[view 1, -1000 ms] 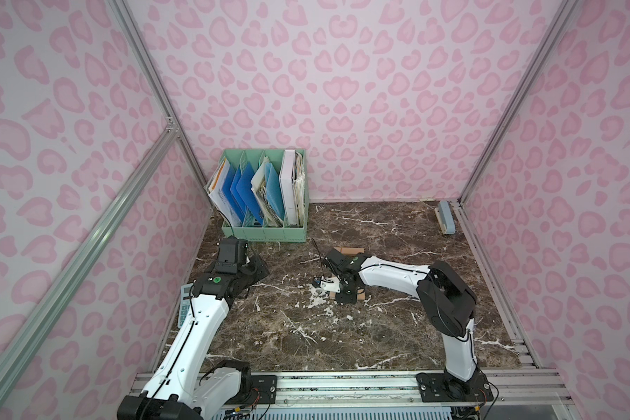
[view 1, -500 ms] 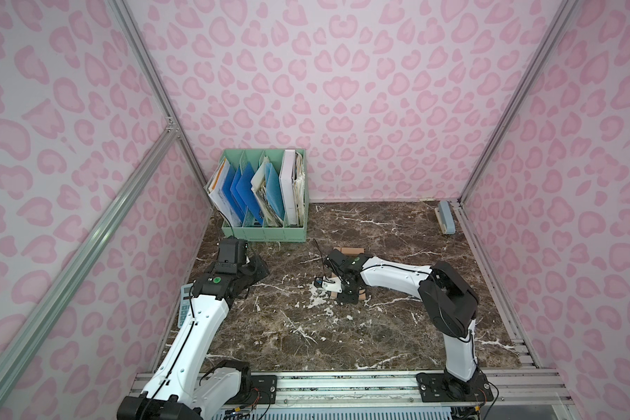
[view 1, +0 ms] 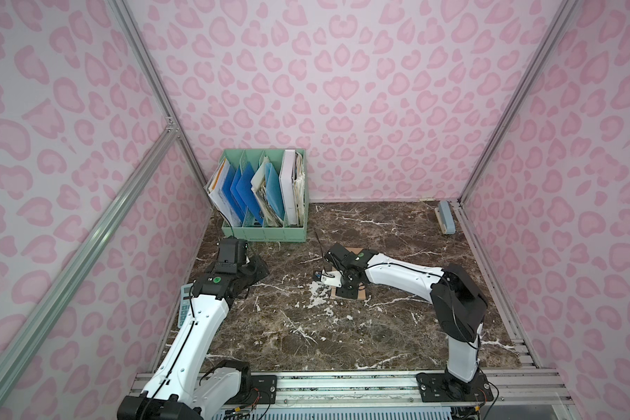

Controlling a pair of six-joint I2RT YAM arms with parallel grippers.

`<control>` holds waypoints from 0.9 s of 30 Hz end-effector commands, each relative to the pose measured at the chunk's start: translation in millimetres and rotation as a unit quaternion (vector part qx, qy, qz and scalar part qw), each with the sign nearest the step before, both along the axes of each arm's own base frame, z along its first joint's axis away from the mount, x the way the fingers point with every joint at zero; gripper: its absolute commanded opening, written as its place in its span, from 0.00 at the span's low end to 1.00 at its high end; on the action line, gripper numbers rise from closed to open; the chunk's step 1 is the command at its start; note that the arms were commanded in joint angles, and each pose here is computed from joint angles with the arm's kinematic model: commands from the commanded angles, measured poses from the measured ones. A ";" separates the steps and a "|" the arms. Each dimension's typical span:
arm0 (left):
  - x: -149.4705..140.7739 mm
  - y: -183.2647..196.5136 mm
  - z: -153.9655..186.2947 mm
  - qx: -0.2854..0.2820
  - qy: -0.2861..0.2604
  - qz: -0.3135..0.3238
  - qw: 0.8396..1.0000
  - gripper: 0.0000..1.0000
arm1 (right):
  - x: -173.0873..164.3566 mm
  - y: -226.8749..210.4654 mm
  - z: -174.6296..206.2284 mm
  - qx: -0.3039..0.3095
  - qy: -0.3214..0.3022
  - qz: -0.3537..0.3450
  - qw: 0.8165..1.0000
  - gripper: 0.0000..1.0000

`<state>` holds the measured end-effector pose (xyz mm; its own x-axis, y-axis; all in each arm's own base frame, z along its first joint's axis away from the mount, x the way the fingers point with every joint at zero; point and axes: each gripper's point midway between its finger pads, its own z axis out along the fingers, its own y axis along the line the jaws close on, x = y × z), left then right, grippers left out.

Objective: Assemble the number 6 with building blocks
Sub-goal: Assemble the building block at the center of the board, then reset both arms

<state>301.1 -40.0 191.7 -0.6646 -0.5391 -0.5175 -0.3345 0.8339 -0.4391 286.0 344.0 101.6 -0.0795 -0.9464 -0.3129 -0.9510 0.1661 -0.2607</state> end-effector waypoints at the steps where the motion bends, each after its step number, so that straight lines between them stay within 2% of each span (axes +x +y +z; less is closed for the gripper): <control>1: 6.7 0.5 10.1 0.005 -0.014 -0.003 1.000 0.52 | 21.4 16.2 67.4 0.101 -0.038 -0.040 0.993 0.55; 3: 11.6 2.8 18.4 0.018 -0.022 -0.006 1.000 0.55 | 49.8 8.4 122.5 0.183 -0.077 -0.091 0.976 0.63; 4: 15.0 4.8 26.3 0.027 -0.032 -0.007 0.999 0.57 | 64.4 -1.7 153.7 0.230 -0.100 -0.119 0.961 0.76; 5: 18.9 7.1 36.9 0.038 -0.045 -0.009 0.998 0.60 | 79.0 -18.4 184.9 0.276 -0.124 -0.150 0.941 1.00; 7: 25.6 12.2 63.7 0.062 -0.078 -0.011 0.995 0.68 | 97.8 -59.9 234.3 0.352 -0.166 -0.202 0.899 1.00; 9: 28.5 25.2 94.8 0.093 -0.121 0.009 0.988 0.75 | 109.8 -117.8 266.2 0.411 -0.213 -0.268 0.845 1.00; 10: 27.4 35.8 108.8 0.113 -0.144 0.030 0.983 0.81 | 112.6 -150.2 260.9 0.427 -0.231 -0.304 0.820 1.00; 12: 20.7 64.3 125.8 0.157 -0.188 0.098 0.965 0.98 | 108.4 -208.8 246.4 0.442 -0.268 -0.373 0.771 1.00; 14: 16.3 88.4 116.6 0.217 -0.220 0.142 0.940 0.99 | 96.1 -260.6 203.8 0.444 -0.299 -0.451 0.714 1.00; 15: 18.0 96.2 107.2 0.247 -0.233 0.153 0.928 0.99 | 89.3 -278.0 183.1 0.444 -0.312 -0.471 0.695 1.00; 16: 19.2 105.4 93.9 0.275 -0.238 0.166 0.917 0.98 | 82.0 -291.0 155.5 0.443 -0.316 -0.480 0.688 1.00; 17: 23.8 105.1 75.6 0.287 -0.238 0.149 0.916 0.98 | 77.1 -295.8 132.0 0.432 -0.315 -0.473 0.700 1.00; 18: 31.9 101.3 61.8 0.285 -0.247 0.126 0.918 0.98 | 74.1 -304.5 107.3 0.411 -0.321 -0.478 0.707 1.00; 19: 37.9 100.6 42.4 0.275 -0.235 0.117 0.925 0.98 | 74.2 -311.1 87.7 0.394 -0.318 -0.492 0.708 1.00; 21: 49.0 96.2 10.5 0.262 -0.207 0.093 0.938 0.99 | 81.4 -313.6 58.7 0.369 -0.295 -0.501 0.725 1.00; 23: 60.6 89.7 -18.2 0.257 -0.191 0.067 0.945 0.99 | 89.4 -313.6 39.4 0.358 -0.281 -0.501 0.736 1.00; 27: 77.6 77.5 -55.4 0.256 -0.180 0.017 0.950 0.99 | 99.7 -315.7 18.8 0.361 -0.286 -0.495 0.737 1.00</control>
<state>353.5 48.3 120.1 -0.4647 -0.2310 -0.8548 -0.3634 0.9301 -0.0538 368.8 25.2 93.8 -0.4248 -0.0856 -0.9012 -0.0307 0.9963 -0.0802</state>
